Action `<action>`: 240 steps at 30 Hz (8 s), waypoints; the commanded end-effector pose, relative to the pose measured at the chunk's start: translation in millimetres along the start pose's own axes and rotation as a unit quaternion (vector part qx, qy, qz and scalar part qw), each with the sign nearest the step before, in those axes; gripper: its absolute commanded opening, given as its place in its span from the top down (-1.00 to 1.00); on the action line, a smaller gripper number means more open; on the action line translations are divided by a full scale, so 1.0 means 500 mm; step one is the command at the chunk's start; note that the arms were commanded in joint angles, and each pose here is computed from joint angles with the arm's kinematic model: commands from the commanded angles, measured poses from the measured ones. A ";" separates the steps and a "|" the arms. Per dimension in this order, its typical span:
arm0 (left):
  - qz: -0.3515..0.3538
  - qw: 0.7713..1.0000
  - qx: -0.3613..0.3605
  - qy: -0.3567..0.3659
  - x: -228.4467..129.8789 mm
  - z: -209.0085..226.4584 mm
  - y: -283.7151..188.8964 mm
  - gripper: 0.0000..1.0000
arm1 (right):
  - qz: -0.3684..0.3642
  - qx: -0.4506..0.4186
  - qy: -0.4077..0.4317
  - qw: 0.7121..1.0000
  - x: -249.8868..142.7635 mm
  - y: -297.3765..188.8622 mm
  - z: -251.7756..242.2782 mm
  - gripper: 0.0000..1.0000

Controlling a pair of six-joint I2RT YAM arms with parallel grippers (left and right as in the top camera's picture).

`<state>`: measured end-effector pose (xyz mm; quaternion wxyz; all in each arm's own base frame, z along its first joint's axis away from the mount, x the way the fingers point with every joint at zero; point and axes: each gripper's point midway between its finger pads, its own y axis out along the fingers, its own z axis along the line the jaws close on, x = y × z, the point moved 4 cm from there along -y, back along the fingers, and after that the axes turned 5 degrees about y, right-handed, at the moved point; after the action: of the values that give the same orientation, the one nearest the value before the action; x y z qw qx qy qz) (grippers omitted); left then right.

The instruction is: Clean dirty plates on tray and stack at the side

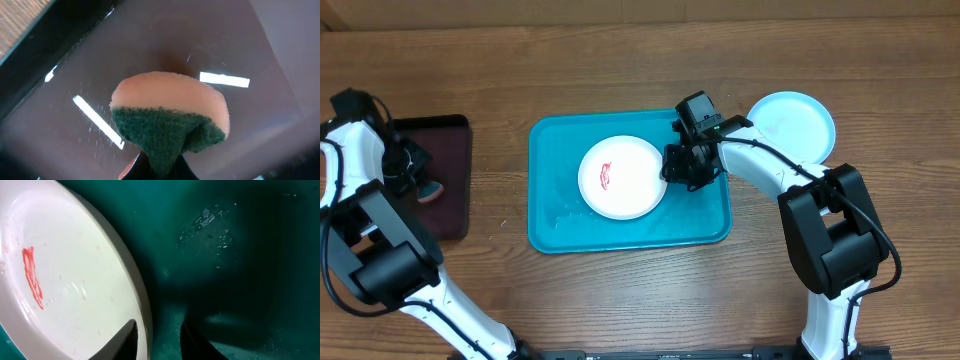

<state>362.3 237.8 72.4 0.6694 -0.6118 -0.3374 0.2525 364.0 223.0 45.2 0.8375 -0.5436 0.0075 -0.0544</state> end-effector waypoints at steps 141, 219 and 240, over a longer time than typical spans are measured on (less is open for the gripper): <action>-0.030 0.997 -0.071 0.032 0.041 -0.021 -0.212 0.92 | -0.008 -0.036 -0.013 0.999 0.001 0.012 -0.023 0.39; 0.064 0.915 -0.129 0.377 -0.607 -0.509 -0.080 0.91 | -0.017 -0.035 -0.017 0.999 0.008 0.012 -0.022 -1.00; 0.065 0.915 -0.130 0.377 -0.608 -0.509 -0.080 0.92 | -0.019 -0.036 -0.017 0.999 0.009 0.012 -0.022 -1.00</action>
<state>357.8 -160.9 65.1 0.6400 -0.7671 -0.0440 -0.0072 375.5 224.8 57.8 0.8341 -0.5463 -0.0356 -0.0669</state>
